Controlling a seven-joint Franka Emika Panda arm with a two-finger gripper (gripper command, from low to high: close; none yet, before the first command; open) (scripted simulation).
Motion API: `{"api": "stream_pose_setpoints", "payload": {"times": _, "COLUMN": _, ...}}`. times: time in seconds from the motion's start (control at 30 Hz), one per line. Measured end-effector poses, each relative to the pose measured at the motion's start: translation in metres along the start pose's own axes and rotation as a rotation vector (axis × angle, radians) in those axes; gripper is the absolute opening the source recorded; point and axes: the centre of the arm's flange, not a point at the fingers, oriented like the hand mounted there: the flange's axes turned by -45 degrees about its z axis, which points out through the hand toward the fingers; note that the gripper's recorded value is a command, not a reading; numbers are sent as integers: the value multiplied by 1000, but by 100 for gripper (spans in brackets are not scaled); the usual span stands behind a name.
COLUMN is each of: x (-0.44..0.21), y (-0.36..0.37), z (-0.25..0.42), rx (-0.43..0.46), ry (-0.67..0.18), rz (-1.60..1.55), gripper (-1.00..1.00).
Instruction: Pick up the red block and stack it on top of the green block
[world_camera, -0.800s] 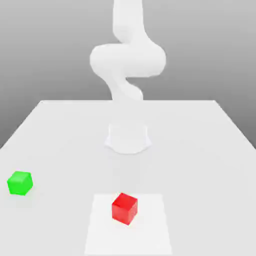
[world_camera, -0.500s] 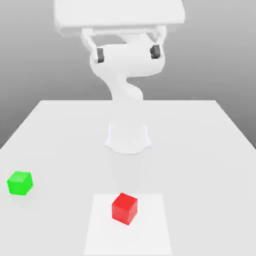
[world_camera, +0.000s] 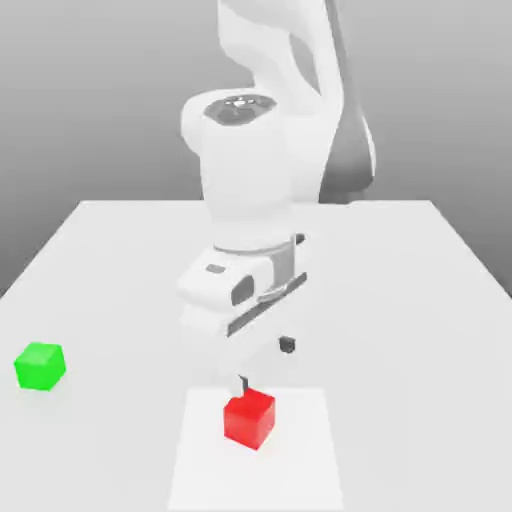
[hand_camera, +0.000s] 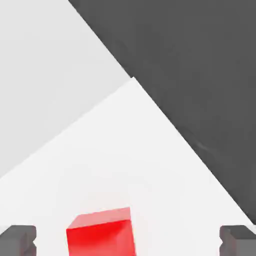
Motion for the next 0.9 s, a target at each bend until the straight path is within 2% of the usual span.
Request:
{"api": "stream_pose_setpoints", "payload": {"times": 0.1, "x": -6, "y": -1, "z": 14, "rx": -4, "ry": -23, "rz": -32, "gripper": 0}}
{"api": "stream_pose_setpoints", "payload": {"times": 0.53, "x": -7, "y": -4, "z": 74, "rx": 0, "ry": -28, "rz": -45, "gripper": 0}}
{"api": "stream_pose_setpoints", "payload": {"times": 0.57, "x": -7, "y": -5, "z": 77, "rx": 2, "ry": -28, "rz": -44, "gripper": -100}}
{"api": "stream_pose_setpoints", "payload": {"times": 0.9, "x": -5, "y": -1, "z": 62, "rx": -5, "ry": -27, "rz": -47, "gripper": -100}}
